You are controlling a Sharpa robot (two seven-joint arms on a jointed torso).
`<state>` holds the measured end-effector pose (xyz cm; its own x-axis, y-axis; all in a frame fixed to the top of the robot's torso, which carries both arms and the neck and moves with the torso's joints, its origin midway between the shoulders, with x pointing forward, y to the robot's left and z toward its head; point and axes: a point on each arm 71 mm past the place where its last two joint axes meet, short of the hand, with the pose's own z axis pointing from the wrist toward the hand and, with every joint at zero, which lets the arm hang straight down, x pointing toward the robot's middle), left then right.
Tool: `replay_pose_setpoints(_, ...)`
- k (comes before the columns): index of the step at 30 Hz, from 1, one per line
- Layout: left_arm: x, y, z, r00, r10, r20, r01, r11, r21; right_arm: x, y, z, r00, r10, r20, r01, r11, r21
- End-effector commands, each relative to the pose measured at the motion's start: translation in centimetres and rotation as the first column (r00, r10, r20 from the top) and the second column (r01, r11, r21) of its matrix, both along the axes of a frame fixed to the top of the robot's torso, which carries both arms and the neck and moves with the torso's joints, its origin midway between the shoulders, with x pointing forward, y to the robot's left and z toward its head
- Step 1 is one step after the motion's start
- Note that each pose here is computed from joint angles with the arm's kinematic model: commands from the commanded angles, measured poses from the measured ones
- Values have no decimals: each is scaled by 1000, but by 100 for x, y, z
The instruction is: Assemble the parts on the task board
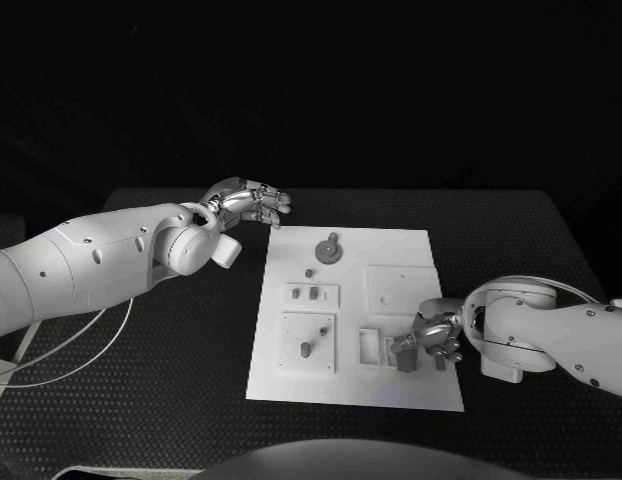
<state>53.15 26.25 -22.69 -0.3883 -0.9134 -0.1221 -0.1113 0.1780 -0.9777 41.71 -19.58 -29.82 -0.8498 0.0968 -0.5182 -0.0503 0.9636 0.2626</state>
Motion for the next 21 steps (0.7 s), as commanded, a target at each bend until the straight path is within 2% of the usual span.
replay_pose_setpoints(1,-5,-20,11,1000,-14,4,14,1000,-15,-59,-7,-91,999,17,-43,-18,999,-26)
replay_pose_setpoints(17,-6,-9,12,1000,-11,4,11,1000,-14,-42,-28,-96,1000,-3,-22,3,1000,-24)
replay_pose_setpoints(21,-5,-3,12,1000,-9,4,9,1000,-13,-66,-24,-90,999,-27,-42,27,1000,4)
